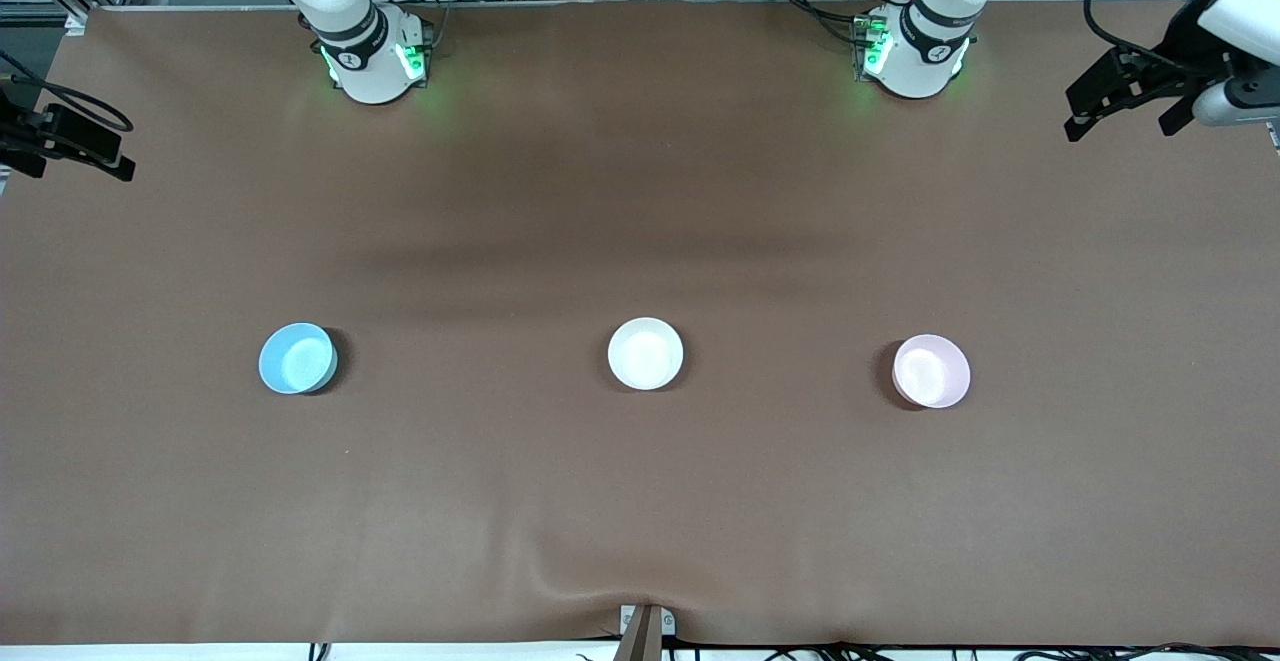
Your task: Stack pink and blue bowls on white bowl
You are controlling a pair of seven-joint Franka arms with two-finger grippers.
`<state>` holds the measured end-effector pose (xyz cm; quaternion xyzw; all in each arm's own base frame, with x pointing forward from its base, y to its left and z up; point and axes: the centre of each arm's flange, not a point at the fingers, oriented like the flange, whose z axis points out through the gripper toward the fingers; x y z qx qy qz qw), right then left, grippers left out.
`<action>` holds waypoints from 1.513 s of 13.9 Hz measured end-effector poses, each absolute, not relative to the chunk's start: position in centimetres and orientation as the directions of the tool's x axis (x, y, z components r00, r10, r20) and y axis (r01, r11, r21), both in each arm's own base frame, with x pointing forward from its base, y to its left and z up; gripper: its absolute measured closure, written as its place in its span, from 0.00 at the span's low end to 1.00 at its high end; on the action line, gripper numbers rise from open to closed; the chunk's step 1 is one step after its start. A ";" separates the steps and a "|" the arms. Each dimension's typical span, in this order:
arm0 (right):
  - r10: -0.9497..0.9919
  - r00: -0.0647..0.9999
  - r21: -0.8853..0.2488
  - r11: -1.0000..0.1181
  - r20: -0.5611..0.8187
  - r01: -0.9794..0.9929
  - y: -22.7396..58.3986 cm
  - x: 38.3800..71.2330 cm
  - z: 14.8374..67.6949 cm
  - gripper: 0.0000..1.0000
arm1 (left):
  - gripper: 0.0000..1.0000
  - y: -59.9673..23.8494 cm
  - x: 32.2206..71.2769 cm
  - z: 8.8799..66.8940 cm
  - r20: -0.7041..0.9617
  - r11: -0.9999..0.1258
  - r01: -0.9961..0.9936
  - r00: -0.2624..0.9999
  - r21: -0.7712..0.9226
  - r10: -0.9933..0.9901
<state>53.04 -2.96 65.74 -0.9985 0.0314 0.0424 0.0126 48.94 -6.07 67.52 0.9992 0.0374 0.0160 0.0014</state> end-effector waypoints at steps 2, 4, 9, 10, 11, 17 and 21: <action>-0.062 0.994 -0.023 -0.998 -0.086 -0.064 -3.0 53.0 65.7 0.00 | 0.00 -5.4 49.0 67.6 0.032 -0.997 0.080 0.996 0.006 0.080; -0.062 0.994 -0.023 -0.998 -0.086 -0.064 -3.0 53.0 65.7 0.00 | 0.00 -5.1 49.1 67.6 0.034 -0.996 0.084 0.996 0.006 0.084; -0.061 0.994 -0.023 -0.998 -0.086 -0.064 -3.0 53.0 65.7 0.00 | 0.00 -5.0 49.5 67.8 0.016 -0.996 0.087 0.996 0.003 0.087; -0.061 0.994 -0.023 -0.998 -0.086 -0.064 -3.0 53.0 65.7 0.00 | 0.00 -5.0 49.6 67.5 0.009 -0.996 0.086 0.996 0.002 0.086; -0.061 0.994 -0.023 -0.998 -0.086 -0.064 -3.0 53.0 65.7 0.00 | 0.00 -5.1 49.7 67.4 0.006 -0.996 0.085 0.996 0.001 0.085; -0.061 0.994 -0.023 -0.998 -0.086 -0.064 -2.9 53.0 65.7 0.00 | 0.00 -5.6 50.2 66.5 -0.011 -0.997 0.075 0.997 -0.003 0.075; -0.061 0.994 -0.023 -0.998 -0.086 -0.063 -2.9 53.0 65.7 0.00 | 0.00 -5.7 51.2 65.4 -0.019 -0.997 0.075 0.997 -0.004 0.075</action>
